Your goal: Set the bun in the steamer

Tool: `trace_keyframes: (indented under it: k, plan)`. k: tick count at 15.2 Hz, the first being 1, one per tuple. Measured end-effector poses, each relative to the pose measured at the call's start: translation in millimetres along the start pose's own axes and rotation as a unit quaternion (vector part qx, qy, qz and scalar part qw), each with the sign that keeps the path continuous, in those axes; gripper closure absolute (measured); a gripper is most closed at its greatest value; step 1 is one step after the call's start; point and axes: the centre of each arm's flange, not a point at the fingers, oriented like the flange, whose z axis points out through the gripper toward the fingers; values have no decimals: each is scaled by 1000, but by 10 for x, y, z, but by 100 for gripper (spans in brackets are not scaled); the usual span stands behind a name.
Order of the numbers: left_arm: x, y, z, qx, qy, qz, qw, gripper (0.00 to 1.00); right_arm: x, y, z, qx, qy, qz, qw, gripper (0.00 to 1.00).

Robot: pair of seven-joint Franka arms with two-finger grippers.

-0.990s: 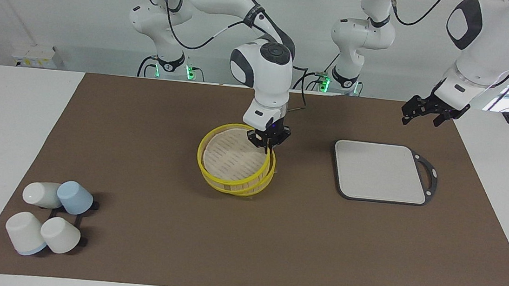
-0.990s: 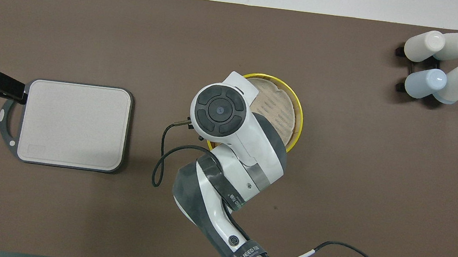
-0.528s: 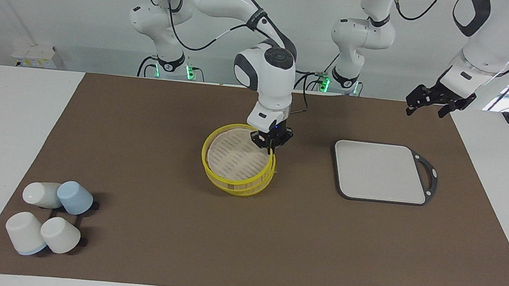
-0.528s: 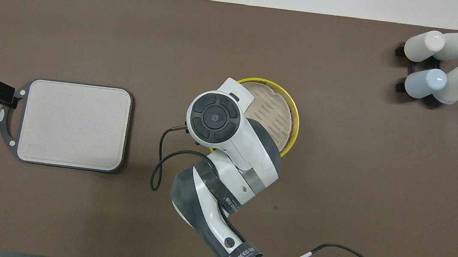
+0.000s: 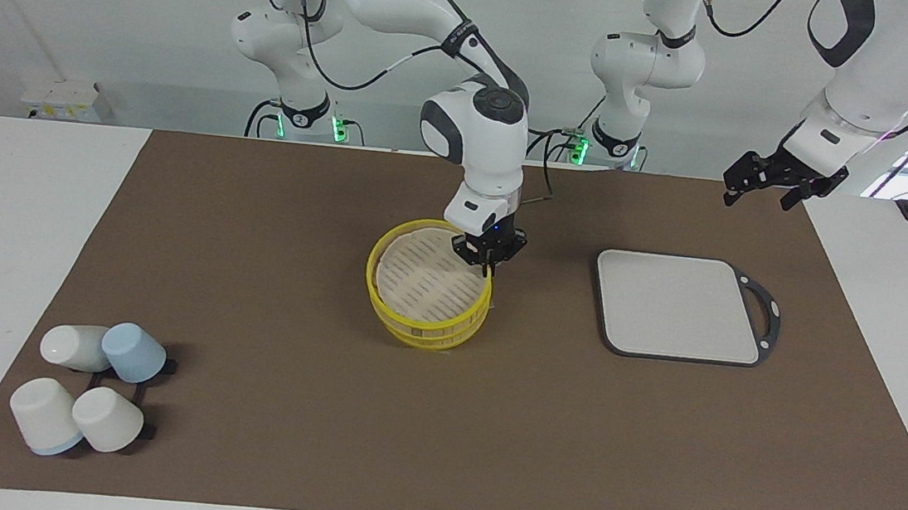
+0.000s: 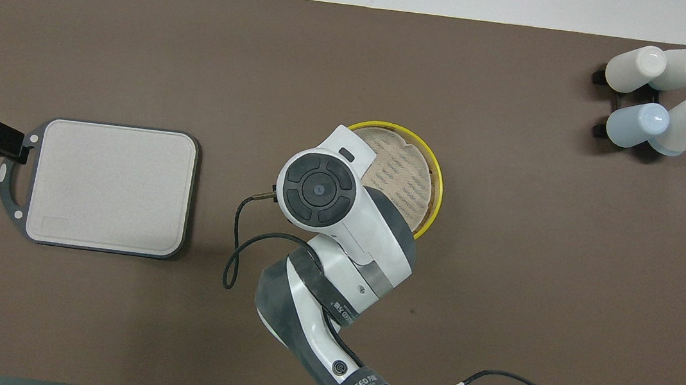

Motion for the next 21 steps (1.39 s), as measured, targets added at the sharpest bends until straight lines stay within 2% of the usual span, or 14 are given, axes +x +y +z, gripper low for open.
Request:
trace_keyframes:
  k: [10, 12, 13, 16, 19, 20, 21]
  plan:
    - [-9, 12, -110, 0, 10, 1, 1000, 0, -88, -82, 48, -1, -3, 5, 1000, 91]
    - [-16, 12, -121, 0, 11, 1, 1000, 0, -92, -75, 59, -2, -4, 5, 1000, 79]
    - [-19, 12, -125, 0, 11, 1, 1000, 0, -89, -71, 56, -2, -4, 6, 1000, 64]
    - [-22, 15, -130, -2, 12, 1, 1000, 0, 44, 65, -81, -1, 6, 20, 1000, 34]
    - [-22, 16, -130, -3, 12, 1, 1000, 0, 437, 707, -549, -4, 22, 73, 997, 5]
    - [-22, 16, -130, -3, 12, 1, 1000, 0, 531, 1011, -743, -10, 21, 86, 996, 0]
    - [-23, 15, -131, -4, 12, 1, 1000, 0, 593, 1368, -928, -19, 13, 91, 996, 0]
